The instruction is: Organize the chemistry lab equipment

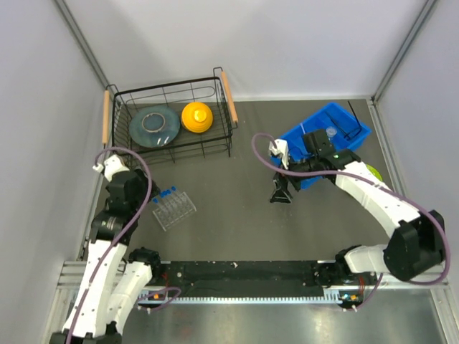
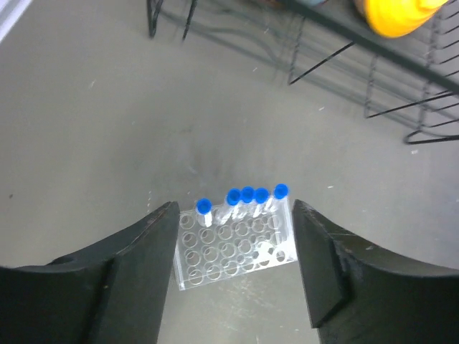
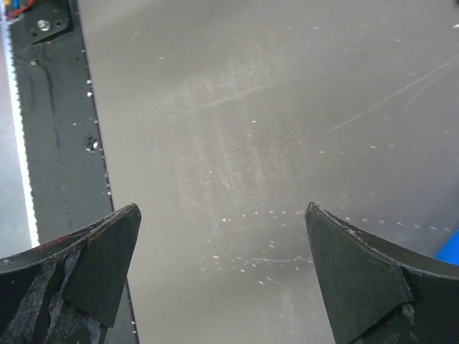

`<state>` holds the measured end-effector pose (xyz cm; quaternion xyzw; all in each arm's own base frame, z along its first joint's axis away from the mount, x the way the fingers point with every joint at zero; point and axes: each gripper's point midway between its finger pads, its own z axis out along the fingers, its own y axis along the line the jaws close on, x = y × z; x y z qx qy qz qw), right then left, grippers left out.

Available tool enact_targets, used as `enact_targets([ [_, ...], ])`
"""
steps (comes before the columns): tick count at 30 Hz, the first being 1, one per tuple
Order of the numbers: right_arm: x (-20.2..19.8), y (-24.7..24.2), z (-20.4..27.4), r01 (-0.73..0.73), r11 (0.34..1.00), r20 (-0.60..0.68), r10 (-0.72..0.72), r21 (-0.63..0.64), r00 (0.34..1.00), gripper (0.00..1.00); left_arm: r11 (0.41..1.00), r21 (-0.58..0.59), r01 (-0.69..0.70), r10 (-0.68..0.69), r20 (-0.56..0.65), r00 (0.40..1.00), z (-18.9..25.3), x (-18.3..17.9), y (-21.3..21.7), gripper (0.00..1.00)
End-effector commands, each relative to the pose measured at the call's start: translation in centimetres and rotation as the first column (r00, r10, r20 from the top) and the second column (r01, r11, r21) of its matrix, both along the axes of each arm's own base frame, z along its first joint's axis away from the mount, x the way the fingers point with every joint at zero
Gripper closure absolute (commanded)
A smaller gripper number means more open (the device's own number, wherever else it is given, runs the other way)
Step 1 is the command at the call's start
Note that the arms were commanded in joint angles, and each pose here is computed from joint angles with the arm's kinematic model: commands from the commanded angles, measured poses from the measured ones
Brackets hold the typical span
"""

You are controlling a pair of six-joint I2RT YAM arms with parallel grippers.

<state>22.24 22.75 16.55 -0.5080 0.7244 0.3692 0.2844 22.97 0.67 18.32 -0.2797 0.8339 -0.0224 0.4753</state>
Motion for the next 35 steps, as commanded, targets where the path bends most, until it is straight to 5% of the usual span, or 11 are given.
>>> enact_targets([
  [1,2.6,-1.6,5.3,0.102,0.995,0.244,-0.099,-0.003,0.965,0.01,0.996,0.014,0.091,-0.092,0.152,0.984,5.7,-1.0,-0.7,0.24],
  [3,4.8,-3.8,8.5,0.235,0.972,0.359,-0.218,-0.004,0.907,0.01,0.987,0.011,0.158,-0.157,0.218,0.963,8.1,-1.6,-1.7,0.10],
  [6,7.9,-7.2,14.1,0.462,0.883,0.434,-0.451,0.088,0.780,0.01,0.973,0.019,0.231,-0.218,0.413,0.884,16.0,-3.6,-2.8,0.01],
  [12,9.1,-10.6,23.2,0.697,0.646,0.333,-0.761,0.313,0.556,0.01,0.941,0.044,0.336,-0.297,0.583,0.757,24.6,-6.3,-4.5,0.01],
  [17,8.3,-13.2,28.2,0.770,0.472,0.277,-0.880,0.429,0.386,0.01,0.898,0.059,0.437,-0.386,0.582,0.716,25.7,-6.8,-6.4,0.01],
  [21,8.2,-14.2,29.1,0.777,0.448,0.309,-0.889,0.442,0.337,0.01,0.896,0.072,0.439,-0.397,0.574,0.716,25.6,-7.3,-6.3,0.01],
  [35,7.0,-13.6,29.2,0.745,0.499,0.289,-0.866,0.442,0.409,0.01,0.882,0.104,0.460,-0.435,0.558,0.707,25.6,-7.9,-6.5,0.01],
])
